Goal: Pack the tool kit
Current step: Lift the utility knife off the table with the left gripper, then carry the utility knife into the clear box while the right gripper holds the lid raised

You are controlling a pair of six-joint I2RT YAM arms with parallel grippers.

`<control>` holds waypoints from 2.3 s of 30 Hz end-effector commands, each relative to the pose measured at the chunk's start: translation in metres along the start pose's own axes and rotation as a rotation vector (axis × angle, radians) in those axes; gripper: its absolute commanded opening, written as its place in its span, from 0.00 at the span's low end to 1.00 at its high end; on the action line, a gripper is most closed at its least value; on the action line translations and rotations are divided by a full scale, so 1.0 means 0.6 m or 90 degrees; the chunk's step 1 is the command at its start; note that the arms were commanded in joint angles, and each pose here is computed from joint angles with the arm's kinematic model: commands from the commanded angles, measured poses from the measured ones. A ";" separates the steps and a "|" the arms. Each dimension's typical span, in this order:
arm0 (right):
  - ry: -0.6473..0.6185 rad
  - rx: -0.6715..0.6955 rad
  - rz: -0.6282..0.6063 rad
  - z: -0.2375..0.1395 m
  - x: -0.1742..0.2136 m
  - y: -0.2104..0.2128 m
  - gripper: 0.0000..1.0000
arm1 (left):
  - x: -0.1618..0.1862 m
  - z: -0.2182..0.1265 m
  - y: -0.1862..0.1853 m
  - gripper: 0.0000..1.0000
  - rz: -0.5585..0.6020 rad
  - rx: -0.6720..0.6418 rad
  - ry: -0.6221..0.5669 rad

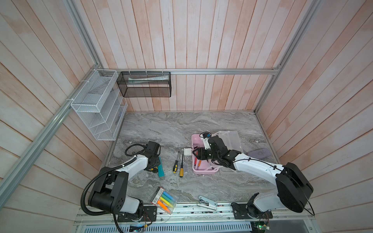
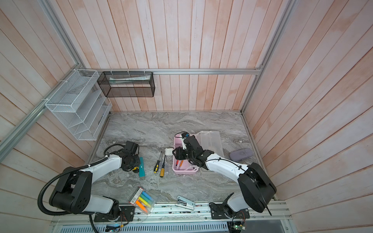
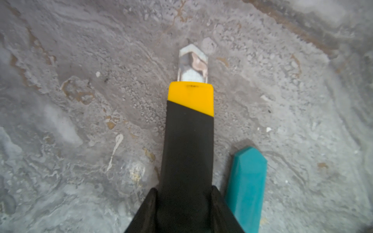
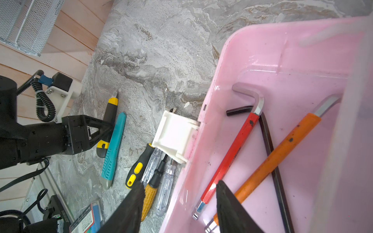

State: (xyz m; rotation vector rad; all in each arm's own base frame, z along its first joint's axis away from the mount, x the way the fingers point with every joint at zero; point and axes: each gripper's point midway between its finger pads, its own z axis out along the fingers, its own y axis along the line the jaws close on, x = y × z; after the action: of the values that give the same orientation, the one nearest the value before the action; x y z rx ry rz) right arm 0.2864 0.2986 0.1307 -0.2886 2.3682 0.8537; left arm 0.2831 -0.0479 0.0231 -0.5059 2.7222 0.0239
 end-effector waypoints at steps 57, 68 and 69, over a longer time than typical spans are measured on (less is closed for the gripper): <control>-0.293 0.049 0.099 -0.274 -0.145 -0.100 0.54 | 0.102 -0.215 -0.668 0.01 0.147 0.556 0.044; -0.283 0.045 0.100 -0.267 -0.139 -0.103 0.57 | 0.115 -0.224 -0.687 0.40 0.161 0.584 0.058; -0.282 0.046 0.101 -0.266 -0.139 -0.104 0.57 | 0.115 -0.227 -0.689 0.41 0.163 0.586 0.057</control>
State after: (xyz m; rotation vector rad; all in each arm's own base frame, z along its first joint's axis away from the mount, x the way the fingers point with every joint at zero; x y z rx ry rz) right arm 0.3024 0.1472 0.2438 0.1277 2.0303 0.7908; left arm 0.3153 -0.4561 0.1268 0.0916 2.5484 -1.0672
